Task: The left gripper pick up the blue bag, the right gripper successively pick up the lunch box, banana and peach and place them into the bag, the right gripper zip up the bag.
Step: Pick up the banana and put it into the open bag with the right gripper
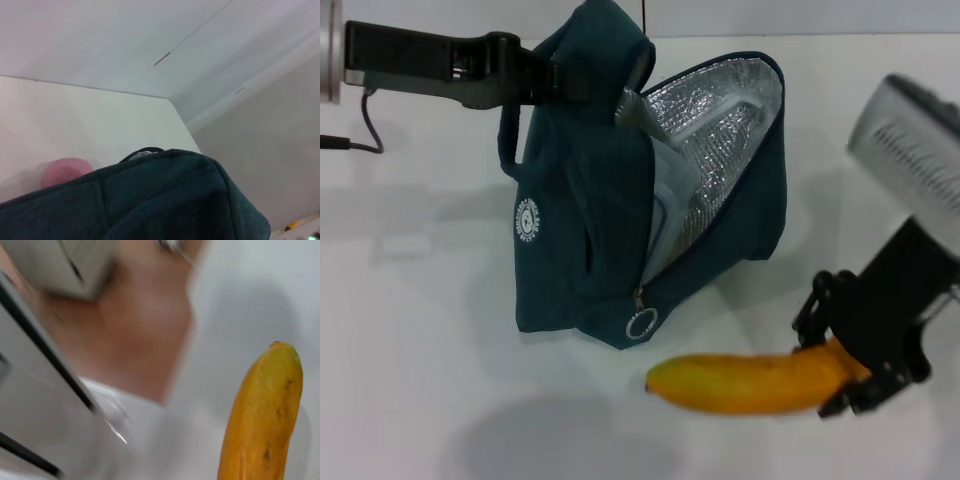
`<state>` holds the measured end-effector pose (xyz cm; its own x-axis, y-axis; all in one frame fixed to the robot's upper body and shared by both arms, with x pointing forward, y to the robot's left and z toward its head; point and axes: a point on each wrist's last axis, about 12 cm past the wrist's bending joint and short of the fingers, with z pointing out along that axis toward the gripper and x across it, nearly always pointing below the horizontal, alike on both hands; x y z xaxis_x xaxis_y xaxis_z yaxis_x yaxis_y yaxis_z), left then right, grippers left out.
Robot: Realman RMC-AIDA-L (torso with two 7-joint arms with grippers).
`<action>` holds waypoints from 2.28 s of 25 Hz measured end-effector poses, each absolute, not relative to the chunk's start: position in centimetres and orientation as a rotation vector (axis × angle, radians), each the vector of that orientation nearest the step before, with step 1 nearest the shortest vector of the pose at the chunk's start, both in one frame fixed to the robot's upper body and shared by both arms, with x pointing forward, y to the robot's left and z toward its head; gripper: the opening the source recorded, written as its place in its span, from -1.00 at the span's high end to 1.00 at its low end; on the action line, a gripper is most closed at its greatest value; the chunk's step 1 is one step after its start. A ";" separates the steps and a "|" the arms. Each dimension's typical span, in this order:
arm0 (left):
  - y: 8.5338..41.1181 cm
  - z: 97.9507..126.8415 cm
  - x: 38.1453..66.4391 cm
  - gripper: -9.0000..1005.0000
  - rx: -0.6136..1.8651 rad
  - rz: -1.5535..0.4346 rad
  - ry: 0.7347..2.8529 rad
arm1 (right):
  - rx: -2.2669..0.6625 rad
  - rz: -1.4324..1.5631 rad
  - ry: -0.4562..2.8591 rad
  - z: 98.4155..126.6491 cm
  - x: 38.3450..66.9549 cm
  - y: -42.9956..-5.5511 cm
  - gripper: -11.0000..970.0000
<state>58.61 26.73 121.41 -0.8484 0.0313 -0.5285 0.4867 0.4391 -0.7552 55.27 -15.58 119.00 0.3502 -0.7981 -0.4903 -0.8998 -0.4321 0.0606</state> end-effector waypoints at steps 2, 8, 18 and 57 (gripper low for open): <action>26.7 121.4 58.6 0.91 0.437 -1.395 2.256 | -2.374 0.816 1.495 120.3 54.5 -16.0 0.09; 26.6 121.3 58.6 0.91 0.438 -1.399 2.252 | -2.163 1.070 1.445 122.6 54.2 -17.8 0.09; 26.5 120.8 58.5 0.91 0.445 -1.400 2.255 | -1.189 1.600 1.361 122.8 56.7 -24.1 0.09; 26.2 120.4 59.4 0.91 0.479 -1.403 2.244 | -0.643 1.620 1.617 112.1 57.5 -17.2 0.09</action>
